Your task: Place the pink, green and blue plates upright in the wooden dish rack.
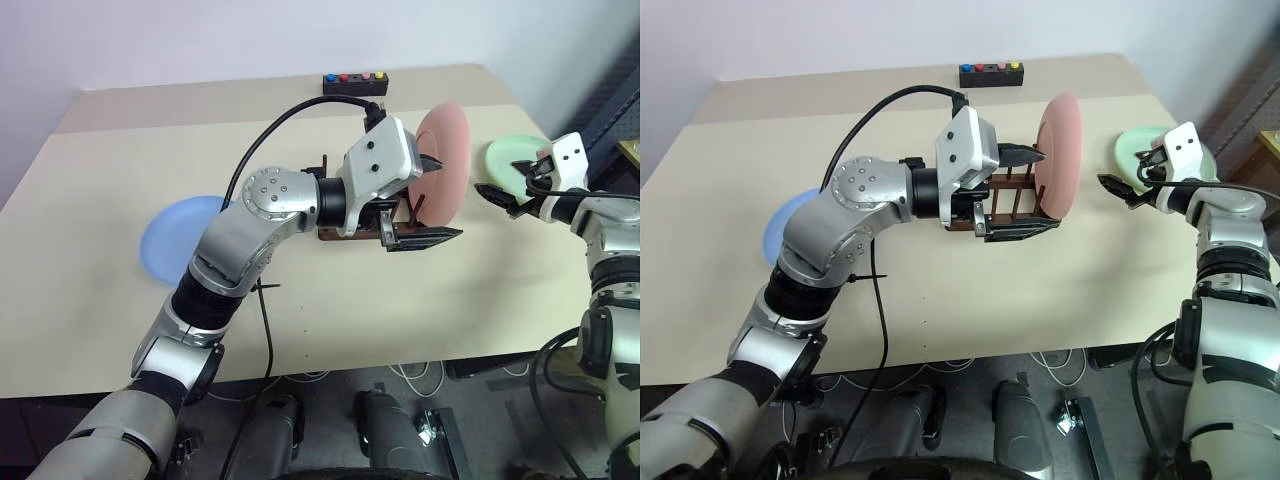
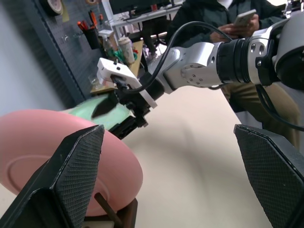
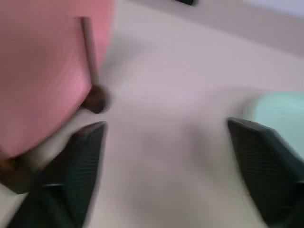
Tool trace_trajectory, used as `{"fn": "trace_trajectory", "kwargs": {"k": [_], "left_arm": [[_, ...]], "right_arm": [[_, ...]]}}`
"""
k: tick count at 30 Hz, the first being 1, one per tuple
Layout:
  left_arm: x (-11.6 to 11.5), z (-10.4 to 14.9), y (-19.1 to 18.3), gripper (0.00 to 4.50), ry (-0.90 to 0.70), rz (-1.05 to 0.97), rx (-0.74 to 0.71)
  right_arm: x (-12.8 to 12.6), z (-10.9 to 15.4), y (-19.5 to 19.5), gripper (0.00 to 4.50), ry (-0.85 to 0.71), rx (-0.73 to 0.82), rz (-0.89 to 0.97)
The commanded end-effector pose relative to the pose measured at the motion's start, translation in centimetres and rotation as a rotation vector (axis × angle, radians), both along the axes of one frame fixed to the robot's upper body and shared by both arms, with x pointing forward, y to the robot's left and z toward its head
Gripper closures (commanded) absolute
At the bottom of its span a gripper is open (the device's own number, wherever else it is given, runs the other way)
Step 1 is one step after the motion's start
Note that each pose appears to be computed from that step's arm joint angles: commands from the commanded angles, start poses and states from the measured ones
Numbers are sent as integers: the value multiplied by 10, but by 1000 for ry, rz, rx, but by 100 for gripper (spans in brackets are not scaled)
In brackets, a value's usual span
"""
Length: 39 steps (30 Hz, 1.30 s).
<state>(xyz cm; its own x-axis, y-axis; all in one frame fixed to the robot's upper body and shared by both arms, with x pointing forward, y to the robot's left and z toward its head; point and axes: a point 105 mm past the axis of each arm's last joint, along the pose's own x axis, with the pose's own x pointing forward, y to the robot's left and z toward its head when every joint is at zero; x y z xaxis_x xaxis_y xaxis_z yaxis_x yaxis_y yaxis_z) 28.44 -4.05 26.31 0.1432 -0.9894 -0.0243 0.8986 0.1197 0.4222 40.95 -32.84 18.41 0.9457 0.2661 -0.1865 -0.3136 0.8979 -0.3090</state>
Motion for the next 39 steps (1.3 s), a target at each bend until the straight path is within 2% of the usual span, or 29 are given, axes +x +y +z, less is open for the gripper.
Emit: {"fn": "trace_trajectory", "kwargs": {"k": [1, 8, 13, 17, 24, 39], "left_arm": [[1, 10, 3, 0, -34, 13, -36], [3, 9, 4, 0, -31, 22, -37], [3, 9, 4, 0, -30, 26, -36], [3, 8, 5, 0, -29, 30, -35], [3, 8, 5, 0, -28, 33, -35], [4, 10, 7, 0, -25, 45, -40]], "right_arm": [[1, 10, -16, 4, -43, -87, -105], [1, -8, -43, 4, 39, -9, -350], [4, -11, -37, 4, 61, 101, -350], [7, -15, -30, 4, 86, 35, -315], [5, -29, -25, 4, 164, 25, -289], [2, -31, -23, 4, 249, 186, -316]]}}
